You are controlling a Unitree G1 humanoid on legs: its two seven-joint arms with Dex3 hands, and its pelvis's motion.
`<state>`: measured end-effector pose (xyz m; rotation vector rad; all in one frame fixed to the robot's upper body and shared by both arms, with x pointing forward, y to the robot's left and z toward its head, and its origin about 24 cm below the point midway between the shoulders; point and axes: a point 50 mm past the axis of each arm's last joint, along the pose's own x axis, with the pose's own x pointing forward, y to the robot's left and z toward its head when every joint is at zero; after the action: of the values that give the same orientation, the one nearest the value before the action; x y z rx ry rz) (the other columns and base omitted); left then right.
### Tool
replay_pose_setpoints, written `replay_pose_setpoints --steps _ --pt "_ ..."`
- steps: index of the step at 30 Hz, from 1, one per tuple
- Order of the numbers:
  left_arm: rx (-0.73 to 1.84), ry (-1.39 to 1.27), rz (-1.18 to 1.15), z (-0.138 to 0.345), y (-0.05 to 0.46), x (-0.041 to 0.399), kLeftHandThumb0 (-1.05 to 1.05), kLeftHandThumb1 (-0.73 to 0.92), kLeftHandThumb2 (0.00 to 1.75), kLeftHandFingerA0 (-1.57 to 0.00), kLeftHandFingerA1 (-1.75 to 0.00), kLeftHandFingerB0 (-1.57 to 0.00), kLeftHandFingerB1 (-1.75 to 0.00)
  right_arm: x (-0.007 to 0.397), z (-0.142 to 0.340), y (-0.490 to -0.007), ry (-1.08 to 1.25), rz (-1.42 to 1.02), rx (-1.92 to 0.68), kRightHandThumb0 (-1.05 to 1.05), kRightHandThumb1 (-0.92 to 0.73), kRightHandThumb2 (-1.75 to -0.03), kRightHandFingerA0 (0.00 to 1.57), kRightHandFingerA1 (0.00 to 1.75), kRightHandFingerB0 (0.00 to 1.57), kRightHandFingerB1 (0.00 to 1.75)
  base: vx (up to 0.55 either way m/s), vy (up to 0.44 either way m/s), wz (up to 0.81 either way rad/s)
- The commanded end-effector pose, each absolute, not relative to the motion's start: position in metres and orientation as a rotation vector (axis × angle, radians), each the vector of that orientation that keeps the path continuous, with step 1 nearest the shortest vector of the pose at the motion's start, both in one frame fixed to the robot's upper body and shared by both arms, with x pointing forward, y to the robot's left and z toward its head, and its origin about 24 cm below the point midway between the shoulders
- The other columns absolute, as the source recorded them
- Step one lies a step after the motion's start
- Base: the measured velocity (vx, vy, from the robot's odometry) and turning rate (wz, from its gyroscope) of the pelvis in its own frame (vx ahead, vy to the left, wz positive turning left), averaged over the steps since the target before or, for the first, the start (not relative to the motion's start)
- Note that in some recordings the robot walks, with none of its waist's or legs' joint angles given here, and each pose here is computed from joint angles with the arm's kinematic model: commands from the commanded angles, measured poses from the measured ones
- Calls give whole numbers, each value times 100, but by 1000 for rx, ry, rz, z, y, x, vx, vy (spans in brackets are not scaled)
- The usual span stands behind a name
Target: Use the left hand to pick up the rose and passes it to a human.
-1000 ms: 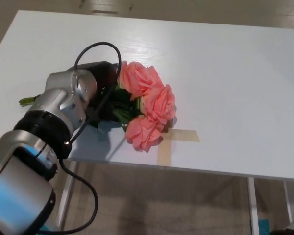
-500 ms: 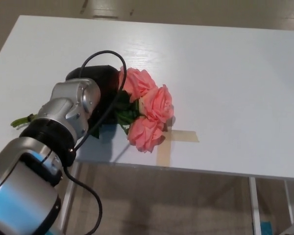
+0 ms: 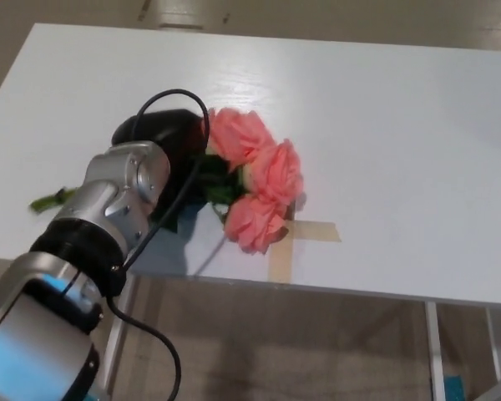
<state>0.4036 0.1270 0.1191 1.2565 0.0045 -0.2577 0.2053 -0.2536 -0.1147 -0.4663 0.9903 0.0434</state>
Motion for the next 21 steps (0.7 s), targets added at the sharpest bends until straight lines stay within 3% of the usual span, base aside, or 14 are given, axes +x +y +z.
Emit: replay_pose_setpoints --steps 1,3,4,7,8,10,11,13,14,16,21 --pt "1108 -170 -176 142 123 397 -19 73 63 -66 -146 -74 -49 188 -122 -257 1031 38 -458 -29 -68 -60 64 43 49 38 0 0 0" --pt "1106 -170 -175 143 123 395 -19 73 63 -66 -146 -74 -49 188 -122 -257 1031 38 -458 -29 -68 -60 64 43 49 38 0 0 0" --pt "1009 -217 -204 161 115 393 -15 78 65 -68 -146 -78 -93 190 -122 -258 1030 36 -466 -37 -59 -76 59 52 46 47 0 0 0" --pt "905 -267 -255 173 108 383 -14 80 65 -69 -143 -76 -95 186 -123 -258 1042 43 -481 -37 -59 -76 59 52 46 47 0 0 0" --pt "878 -280 -266 176 107 381 -13 81 65 -69 -143 -70 -107 185 -124 -258 1043 44 -483 -37 -59 -76 59 53 46 47 0 0 0" --pt "842 -295 -280 180 106 378 -13 81 65 -69 -143 -70 -107 185 -124 -257 1044 46 -485 -37 -59 -76 59 53 46 47 0 0 0" --pt "801 -311 -290 187 105 376 -14 82 65 -68 -144 -64 -120 185 -124 -258 1044 46 -485 -37 -59 -76 59 52 46 47 0 0 0" --pt "766 -327 -299 193 105 373 -14 82 65 -67 -145 -68 -113 184 -124 -258 1045 46 -485 -38 -59 -76 59 52 46 47 0 0 0" --pt "745 -341 -300 199 104 372 -14 82 66 -67 -145 -77 -93 184 -124 -258 1046 45 -483 -37 -59 -76 59 52 46 47 0 0 0" --pt "714 -358 -304 203 106 372 -15 82 66 -68 -144 -71 -110 185 -124 -258 1045 45 -483 -37 -59 -76 59 52 46 47 0 0 0" --pt "518 -304 -298 211 117 378 -16 85 64 -91 -145 -69 -112 189 -122 -258 1038 46 -476 -38 -59 -76 59 52 45 47 0 0 0"
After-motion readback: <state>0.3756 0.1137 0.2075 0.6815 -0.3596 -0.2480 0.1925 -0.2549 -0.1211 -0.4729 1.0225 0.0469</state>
